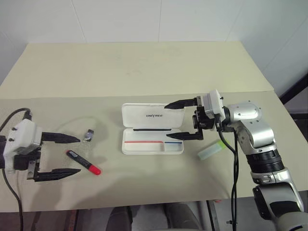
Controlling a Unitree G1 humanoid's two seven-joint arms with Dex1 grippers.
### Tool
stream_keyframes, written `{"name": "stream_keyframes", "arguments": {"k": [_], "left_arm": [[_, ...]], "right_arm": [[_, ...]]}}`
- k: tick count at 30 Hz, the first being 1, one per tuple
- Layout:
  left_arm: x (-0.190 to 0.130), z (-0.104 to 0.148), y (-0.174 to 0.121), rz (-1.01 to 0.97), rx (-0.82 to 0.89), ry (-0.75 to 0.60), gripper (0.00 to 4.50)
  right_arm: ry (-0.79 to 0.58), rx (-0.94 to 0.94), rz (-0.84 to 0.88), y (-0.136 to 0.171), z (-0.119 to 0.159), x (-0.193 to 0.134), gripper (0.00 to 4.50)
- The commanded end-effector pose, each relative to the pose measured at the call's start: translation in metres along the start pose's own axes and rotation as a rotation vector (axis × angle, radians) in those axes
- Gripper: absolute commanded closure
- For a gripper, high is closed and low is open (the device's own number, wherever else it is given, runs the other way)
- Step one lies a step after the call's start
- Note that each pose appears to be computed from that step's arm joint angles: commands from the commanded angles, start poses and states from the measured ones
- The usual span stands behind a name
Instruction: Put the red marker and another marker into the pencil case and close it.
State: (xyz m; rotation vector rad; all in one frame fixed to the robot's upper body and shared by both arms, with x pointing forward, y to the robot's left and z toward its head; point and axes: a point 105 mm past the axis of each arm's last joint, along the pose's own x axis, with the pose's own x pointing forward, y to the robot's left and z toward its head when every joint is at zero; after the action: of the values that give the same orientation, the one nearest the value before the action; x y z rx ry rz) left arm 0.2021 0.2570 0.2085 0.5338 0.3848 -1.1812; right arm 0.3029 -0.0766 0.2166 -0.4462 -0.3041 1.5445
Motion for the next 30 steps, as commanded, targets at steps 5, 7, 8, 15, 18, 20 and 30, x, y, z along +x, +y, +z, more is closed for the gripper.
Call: {"name": "stream_keyframes", "arguments": {"k": [5,7,8,15,18,20,30], "left_arm": [[0.022,0.014,0.005,0.258,-0.208,-0.159,0.00],[0.034,0.015,0.001,0.348,-0.257,-0.191,0.00],[0.040,0.019,0.002,0.420,-0.284,-0.228,0.00],[0.032,0.030,0.028,0.856,-0.515,-0.400,0.00],[0.028,0.031,0.038,1.018,-0.633,-0.473,0.00],[0.030,0.032,0.037,1.061,-0.697,-0.489,0.00],[0.043,0.024,0.020,1.260,-1.304,-0.453,0.00]], "right_arm": [[-0.042,-0.034,0.036,0.005,0.006,0.007,0.02],[-0.044,-0.029,0.043,0.005,0.005,0.008,0.02],[-0.047,-0.022,0.054,0.007,0.005,0.008,0.02],[-0.043,-0.013,0.116,0.005,0.004,0.006,0.02],[-0.044,-0.025,0.135,0.002,0.004,0.008,0.02],[-0.046,-0.029,0.141,0.000,0.005,0.008,0.02],[-0.006,-0.069,0.215,-0.018,0.018,-0.002,0.02]]}}
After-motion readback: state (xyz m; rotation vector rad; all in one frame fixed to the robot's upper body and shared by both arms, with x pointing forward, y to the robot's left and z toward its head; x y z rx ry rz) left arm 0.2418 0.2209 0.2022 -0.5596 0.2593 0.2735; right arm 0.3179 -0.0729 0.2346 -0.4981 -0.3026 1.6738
